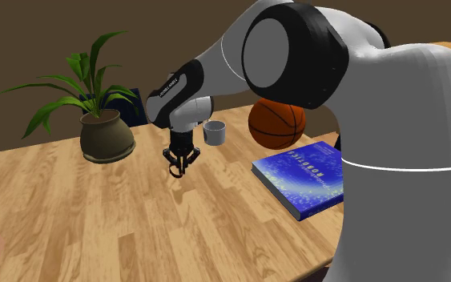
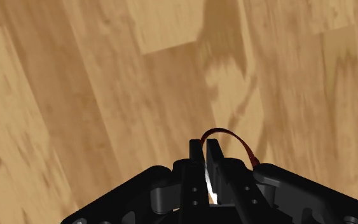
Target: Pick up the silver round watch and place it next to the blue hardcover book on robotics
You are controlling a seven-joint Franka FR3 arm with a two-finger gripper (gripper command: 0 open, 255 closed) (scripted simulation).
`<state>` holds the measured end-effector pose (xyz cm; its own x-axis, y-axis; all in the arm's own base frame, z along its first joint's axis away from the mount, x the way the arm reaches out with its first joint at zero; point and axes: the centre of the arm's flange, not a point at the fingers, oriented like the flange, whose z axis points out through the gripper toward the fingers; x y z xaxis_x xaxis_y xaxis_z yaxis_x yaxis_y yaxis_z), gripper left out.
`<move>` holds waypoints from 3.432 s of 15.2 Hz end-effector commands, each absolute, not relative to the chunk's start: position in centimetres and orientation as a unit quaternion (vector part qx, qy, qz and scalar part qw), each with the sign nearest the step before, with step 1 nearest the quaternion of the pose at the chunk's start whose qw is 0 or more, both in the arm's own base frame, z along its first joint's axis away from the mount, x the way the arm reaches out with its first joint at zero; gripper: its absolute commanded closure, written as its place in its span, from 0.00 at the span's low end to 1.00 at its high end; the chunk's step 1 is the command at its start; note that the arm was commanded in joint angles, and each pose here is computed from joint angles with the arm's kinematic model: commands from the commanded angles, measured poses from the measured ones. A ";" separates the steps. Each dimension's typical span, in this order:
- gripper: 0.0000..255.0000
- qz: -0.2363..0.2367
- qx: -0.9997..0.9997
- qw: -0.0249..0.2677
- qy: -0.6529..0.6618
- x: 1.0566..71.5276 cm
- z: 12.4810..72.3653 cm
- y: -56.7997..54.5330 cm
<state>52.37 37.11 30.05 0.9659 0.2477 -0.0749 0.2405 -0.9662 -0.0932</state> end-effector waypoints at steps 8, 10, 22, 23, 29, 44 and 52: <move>1.00 0.043 -0.991 0.042 -0.123 52.4 31.6 37.1; 1.00 0.043 -0.991 0.042 -0.123 52.4 32.7 37.1; 1.00 0.043 -0.991 0.042 -0.123 52.4 39.0 37.1; 1.00 0.043 -0.991 0.042 -0.123 52.4 39.5 37.1; 1.00 0.043 -0.991 0.042 -0.123 51.2 40.9 33.3; 1.00 0.043 -0.991 0.042 -0.123 47.2 38.2 20.0; 1.00 0.043 -0.991 0.042 -0.123 47.2 34.0 20.0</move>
<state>47.27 19.96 34.51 0.9659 0.2477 -0.0754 0.2405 -0.9662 -0.0931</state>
